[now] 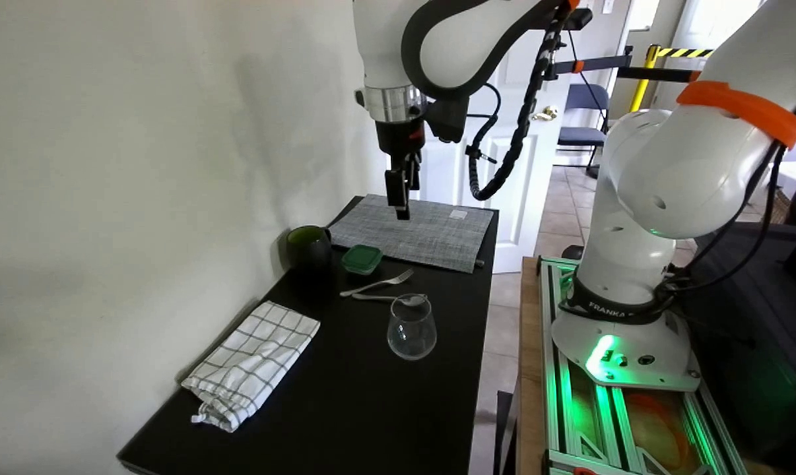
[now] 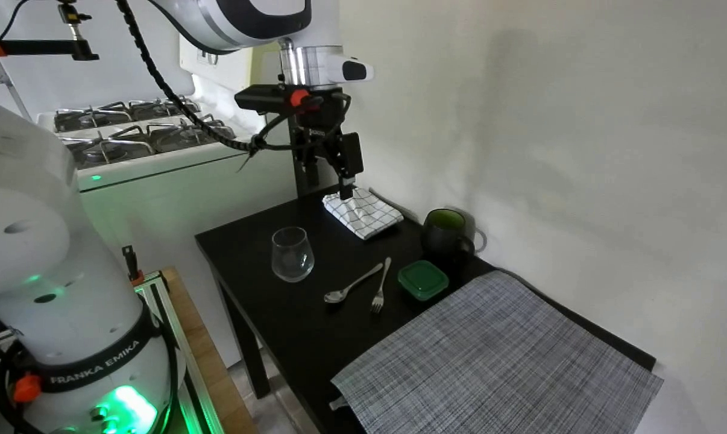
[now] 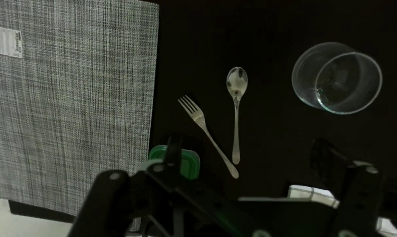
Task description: Remove the spoon from the cup
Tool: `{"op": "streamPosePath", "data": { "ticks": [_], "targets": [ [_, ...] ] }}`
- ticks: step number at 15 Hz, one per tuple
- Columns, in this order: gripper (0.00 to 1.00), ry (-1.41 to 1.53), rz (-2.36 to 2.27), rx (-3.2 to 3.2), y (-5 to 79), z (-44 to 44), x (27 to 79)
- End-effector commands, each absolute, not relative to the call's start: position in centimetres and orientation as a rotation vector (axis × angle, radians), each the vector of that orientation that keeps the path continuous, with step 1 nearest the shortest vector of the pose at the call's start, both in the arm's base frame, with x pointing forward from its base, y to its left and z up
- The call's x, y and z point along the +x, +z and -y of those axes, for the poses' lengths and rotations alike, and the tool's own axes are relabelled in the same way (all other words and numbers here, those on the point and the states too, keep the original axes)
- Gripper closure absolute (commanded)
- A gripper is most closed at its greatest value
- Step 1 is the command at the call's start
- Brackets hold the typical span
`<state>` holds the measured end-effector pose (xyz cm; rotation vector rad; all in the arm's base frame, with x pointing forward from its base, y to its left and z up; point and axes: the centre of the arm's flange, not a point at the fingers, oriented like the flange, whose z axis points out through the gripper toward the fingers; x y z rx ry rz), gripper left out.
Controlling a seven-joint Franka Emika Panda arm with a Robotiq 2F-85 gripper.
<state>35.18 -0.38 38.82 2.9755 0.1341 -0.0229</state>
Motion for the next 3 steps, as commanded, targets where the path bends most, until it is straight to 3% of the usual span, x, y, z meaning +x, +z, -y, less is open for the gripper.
{"op": "streamPosePath", "data": {
  "ticks": [1, 3],
  "targets": [
    [0.00, -0.016, -0.133, 2.975, 38.99, 0.33, 35.14],
    [0.00, -0.014, -0.132, 2.975, 39.02, 0.33, 35.12]
  ]
}}
